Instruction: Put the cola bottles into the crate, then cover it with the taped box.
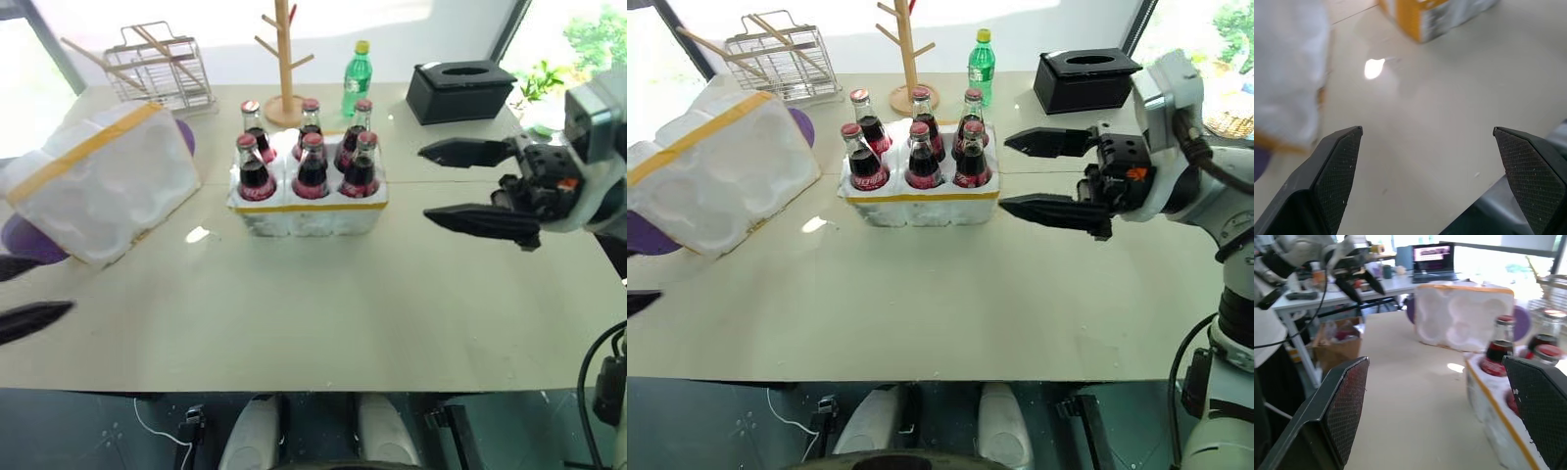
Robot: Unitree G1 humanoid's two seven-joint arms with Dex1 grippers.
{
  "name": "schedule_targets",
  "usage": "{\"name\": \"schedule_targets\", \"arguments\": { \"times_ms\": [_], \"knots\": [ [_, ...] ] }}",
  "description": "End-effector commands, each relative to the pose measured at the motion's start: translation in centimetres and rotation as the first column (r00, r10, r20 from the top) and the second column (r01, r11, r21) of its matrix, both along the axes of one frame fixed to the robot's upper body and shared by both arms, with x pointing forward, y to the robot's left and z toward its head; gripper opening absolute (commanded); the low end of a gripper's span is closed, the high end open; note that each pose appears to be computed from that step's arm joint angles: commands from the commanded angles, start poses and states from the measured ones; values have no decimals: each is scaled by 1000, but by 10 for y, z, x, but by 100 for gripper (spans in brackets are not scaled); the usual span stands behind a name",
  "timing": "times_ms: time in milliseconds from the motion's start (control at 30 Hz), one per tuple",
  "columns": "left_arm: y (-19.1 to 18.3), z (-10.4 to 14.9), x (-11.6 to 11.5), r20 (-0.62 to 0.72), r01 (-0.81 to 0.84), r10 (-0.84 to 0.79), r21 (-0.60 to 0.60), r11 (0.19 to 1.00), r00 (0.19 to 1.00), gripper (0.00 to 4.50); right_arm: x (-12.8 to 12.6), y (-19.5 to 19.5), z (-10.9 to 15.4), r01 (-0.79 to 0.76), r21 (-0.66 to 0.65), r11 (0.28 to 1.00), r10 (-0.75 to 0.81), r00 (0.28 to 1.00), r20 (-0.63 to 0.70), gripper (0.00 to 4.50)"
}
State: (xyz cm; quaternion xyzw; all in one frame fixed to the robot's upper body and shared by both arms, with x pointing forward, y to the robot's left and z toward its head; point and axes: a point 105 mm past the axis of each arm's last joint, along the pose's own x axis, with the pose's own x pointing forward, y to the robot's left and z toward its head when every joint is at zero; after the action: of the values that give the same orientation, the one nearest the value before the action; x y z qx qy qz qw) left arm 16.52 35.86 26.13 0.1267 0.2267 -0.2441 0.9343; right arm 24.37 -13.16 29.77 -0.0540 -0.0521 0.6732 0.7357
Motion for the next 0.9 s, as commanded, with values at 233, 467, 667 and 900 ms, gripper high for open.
{"name": "schedule_targets", "arguments": {
  "times_ms": [233, 467, 667, 900],
  "knots": [
    [81, -6, 25, -195, -67, 109, 212, 975, 975, 450, -2, 11, 10, -51, 11, 999, 50, 998, 37, 447],
    [89, -27, 69, -260, -38, 123, 310, 950, 958, 450, -3, 8, 6, -4, -18, 1000, 4, 999, 34, 447],
    [86, -29, 112, -208, -99, 185, 365, 926, 960, 450, -6, 2, 3, 41, -20, 999, -40, 999, 21, 447],
    [72, -45, 141, -198, -106, 190, 372, 922, 962, 450, -11, -3, 0, 75, -22, 997, -75, 997, 1, 447]
  ]
}}
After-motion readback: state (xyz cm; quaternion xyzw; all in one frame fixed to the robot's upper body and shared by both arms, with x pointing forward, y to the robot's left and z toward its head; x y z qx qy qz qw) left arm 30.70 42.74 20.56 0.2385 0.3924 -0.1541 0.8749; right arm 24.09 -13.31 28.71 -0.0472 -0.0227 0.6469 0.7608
